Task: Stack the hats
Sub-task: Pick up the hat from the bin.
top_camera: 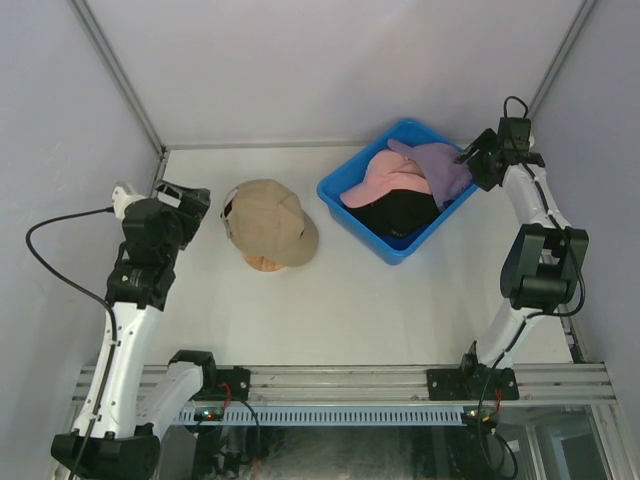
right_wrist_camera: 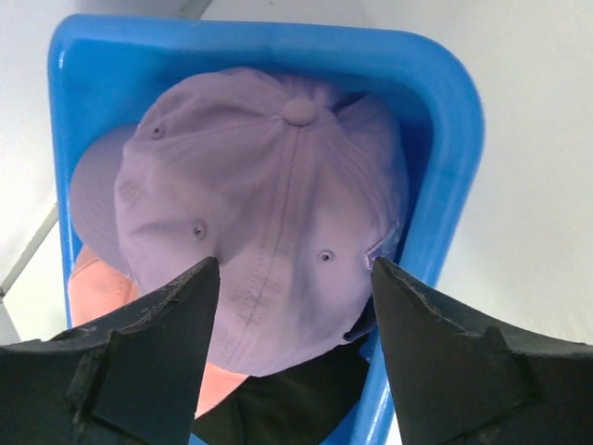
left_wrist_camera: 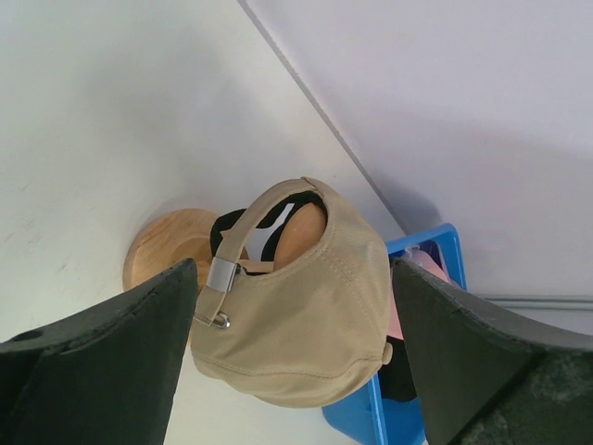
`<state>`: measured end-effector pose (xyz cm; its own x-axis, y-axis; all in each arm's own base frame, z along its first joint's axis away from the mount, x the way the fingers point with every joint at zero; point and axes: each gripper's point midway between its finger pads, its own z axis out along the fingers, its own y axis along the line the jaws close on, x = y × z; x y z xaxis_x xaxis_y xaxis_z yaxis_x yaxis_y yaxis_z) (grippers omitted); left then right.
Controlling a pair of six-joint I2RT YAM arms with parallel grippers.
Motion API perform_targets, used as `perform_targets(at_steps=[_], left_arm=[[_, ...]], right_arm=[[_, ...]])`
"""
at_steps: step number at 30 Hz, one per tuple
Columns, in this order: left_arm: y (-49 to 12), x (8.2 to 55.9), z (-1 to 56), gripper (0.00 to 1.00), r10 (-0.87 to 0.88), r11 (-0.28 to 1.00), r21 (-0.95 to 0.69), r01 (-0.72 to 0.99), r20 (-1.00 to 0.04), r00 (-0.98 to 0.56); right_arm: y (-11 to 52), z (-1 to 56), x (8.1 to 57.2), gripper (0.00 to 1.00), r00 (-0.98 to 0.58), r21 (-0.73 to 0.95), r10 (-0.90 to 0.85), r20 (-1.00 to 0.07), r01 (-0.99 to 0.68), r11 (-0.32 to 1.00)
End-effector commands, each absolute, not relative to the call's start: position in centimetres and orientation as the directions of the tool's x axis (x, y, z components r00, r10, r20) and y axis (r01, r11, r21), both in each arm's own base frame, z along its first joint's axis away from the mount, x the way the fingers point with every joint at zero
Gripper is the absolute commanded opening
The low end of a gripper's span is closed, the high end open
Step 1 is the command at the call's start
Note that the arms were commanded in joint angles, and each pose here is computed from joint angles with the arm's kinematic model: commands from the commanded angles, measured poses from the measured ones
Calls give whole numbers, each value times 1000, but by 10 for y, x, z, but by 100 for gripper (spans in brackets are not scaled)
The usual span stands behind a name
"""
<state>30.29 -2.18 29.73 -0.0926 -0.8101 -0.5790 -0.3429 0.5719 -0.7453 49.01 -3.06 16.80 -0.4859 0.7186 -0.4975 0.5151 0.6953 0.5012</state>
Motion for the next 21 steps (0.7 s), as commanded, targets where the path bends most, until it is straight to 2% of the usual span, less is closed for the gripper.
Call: perform_targets(at_steps=[1,4,7,10,12,15,21], left_arm=[[-23,300,342,89,-797,594,-768,-241,-603,-42],[-23,298,344,89,-795,597,-767,-237,-606,-42],[-24,295,346,89,-792,600,-765,-232,-609,-42],[-25,292,348,89,-792,602,-766,-228,-609,-43],[-25,290,349,89,-791,603,-766,-225,-610,-43],[-25,286,354,89,-787,608,-763,-220,-616,-40],[-29,281,366,89,-784,615,-766,-188,-619,-42]], right_arm=[[-23,178,509,63,-455,572,737,-499,466,675],[-21,175,513,55,-457,589,744,-487,457,666],[-17,169,519,42,-467,607,750,-469,445,658],[-14,165,519,22,-480,619,751,-453,436,653],[-14,171,517,14,-469,622,748,-470,425,658],[-15,192,511,7,-438,634,742,-508,392,666],[-9,237,496,3,-395,619,697,-598,325,715]])
